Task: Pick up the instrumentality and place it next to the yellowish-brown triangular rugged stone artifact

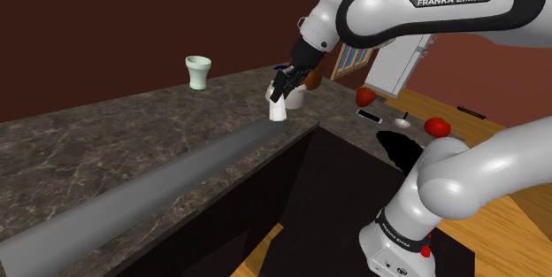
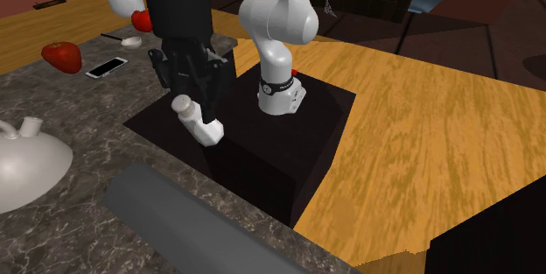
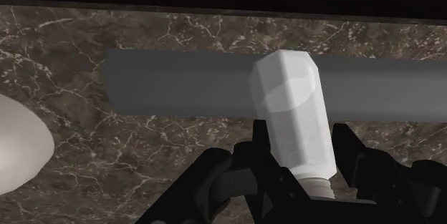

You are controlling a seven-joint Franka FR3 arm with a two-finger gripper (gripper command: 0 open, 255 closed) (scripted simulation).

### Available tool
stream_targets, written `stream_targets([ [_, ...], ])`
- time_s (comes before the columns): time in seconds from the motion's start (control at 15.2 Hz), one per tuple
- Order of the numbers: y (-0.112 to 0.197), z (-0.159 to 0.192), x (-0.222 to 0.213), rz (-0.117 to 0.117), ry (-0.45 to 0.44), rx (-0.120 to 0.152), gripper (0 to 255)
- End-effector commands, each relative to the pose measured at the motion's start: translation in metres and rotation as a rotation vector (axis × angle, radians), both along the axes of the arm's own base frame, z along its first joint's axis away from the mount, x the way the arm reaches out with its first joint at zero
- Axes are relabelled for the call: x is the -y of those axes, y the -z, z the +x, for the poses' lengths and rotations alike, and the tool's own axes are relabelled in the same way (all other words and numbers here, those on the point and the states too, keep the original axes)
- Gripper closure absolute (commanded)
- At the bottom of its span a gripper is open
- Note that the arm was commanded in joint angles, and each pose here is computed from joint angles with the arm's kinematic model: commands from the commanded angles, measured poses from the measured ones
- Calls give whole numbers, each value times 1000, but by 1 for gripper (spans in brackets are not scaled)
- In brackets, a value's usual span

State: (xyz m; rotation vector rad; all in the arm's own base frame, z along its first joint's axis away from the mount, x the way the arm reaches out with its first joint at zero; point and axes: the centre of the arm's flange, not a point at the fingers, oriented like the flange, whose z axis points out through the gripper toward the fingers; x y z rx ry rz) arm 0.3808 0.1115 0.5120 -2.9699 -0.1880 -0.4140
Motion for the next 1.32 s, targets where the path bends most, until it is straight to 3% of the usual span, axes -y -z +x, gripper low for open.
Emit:
stream_targets([
  [0.0,-2,-10,29,1,-2,0,255],
  [1.25,-3,-78,270,1,-2,0,255],
])
